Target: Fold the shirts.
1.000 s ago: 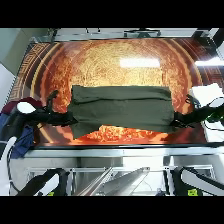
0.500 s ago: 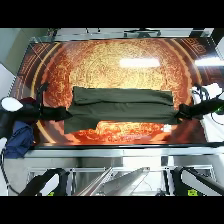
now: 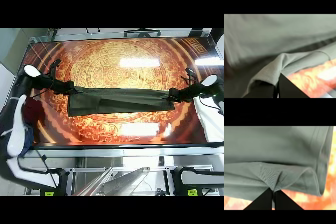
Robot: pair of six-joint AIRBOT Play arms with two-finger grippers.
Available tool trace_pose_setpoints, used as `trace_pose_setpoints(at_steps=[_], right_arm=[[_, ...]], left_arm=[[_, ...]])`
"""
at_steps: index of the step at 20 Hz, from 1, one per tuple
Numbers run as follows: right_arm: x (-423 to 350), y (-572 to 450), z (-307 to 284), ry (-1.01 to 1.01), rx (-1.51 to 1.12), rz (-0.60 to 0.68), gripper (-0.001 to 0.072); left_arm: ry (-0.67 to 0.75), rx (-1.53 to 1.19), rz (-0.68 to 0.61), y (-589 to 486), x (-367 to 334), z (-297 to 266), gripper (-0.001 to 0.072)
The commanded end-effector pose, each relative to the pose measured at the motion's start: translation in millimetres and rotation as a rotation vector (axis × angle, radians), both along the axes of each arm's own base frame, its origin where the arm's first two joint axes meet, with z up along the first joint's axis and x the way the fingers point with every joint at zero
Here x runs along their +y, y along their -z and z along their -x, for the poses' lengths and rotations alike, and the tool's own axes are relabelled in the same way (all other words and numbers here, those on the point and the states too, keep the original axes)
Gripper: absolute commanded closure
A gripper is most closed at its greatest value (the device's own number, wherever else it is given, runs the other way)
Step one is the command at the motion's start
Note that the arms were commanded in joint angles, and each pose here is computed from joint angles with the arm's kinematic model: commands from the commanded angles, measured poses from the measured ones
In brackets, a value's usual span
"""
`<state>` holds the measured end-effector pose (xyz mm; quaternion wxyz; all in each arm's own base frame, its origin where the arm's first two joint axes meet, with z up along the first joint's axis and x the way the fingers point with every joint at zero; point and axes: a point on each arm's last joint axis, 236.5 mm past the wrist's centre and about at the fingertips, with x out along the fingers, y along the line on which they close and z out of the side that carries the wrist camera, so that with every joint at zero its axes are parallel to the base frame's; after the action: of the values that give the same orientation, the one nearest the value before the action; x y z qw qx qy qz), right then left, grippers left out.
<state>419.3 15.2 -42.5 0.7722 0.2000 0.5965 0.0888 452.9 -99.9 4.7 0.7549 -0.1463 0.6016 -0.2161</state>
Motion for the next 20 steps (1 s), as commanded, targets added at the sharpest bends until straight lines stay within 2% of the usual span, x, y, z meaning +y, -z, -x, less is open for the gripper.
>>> trace_pose_setpoints(at_steps=[1, 9, 15, 16, 17, 18, 19, 20], right_arm=[[-9, 41, -28, 0.045, -0.004, 0.024, 0.0689], [-22, 53, -47, 0.070, -0.062, 0.078, 0.0688], [-25, 37, -46, 0.031, -0.064, 0.102, 0.0681], [-31, 29, -48, 0.014, -0.068, 0.129, 0.0545], [-36, 22, -50, 0.003, -0.071, 0.143, 0.0288], [-43, 14, -53, -0.001, -0.078, 0.160, 0.0250], [-49, 6, -57, 0.002, -0.087, 0.172, 0.0249], [-55, -1, -61, 0.015, -0.095, 0.174, 0.0247]], left_arm=[[0.003, 0.025, -0.042, 49, 8, -42, 0.0698], [0.081, 0.088, -0.036, 103, -17, -67, 0.0696], [0.124, 0.035, -0.031, 73, -26, -79, 0.0685], [0.127, 0.028, -0.030, 68, -26, -80, 0.0639], [0.127, 0.027, -0.026, 65, -27, -78, 0.0397], [0.125, 0.031, -0.024, 62, -27, -74, 0.0220], [0.122, 0.035, -0.026, 61, -27, -70, 0.0000], [0.127, 0.039, -0.026, 57, -27, -66, 0.0006]])
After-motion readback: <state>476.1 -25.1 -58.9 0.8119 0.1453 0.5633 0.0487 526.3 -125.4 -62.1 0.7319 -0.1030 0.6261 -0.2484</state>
